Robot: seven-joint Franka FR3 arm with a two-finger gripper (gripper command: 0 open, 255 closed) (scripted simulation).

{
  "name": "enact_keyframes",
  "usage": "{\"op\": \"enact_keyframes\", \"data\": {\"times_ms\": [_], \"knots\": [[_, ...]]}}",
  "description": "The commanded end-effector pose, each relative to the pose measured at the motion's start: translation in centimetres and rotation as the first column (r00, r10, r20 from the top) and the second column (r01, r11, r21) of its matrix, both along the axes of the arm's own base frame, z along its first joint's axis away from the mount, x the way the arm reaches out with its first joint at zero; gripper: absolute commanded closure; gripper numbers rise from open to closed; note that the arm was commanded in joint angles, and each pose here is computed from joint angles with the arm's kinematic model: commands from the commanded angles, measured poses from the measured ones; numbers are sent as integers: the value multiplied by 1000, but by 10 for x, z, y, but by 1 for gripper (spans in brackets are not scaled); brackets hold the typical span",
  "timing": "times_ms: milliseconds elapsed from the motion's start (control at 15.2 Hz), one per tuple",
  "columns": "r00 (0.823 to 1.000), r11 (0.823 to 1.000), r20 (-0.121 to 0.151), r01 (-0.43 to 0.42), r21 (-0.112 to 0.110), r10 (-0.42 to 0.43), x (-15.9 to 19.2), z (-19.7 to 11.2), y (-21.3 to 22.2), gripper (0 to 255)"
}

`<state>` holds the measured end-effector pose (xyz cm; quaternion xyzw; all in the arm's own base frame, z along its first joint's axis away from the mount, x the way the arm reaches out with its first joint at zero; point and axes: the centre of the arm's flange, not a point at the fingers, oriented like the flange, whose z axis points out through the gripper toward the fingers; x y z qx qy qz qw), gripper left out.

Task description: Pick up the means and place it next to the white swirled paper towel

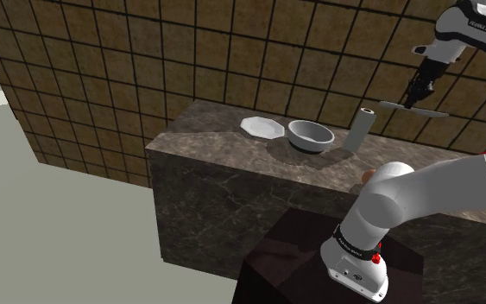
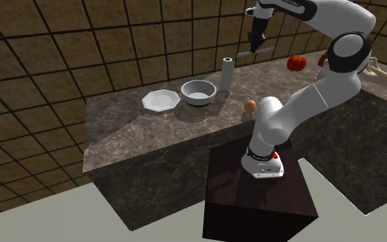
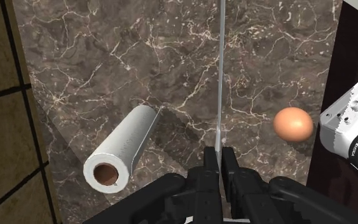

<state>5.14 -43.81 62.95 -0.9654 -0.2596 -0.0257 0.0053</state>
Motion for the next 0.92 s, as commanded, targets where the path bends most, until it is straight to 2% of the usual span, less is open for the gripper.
{"op": "enact_keyframes", "data": {"times_ms": [0,858], "knots": [[1000,1000,0,-1,0,1,0,-9,-2,255],[1000,1000,0,-1,0,1,0,-78,-2,255]]}}
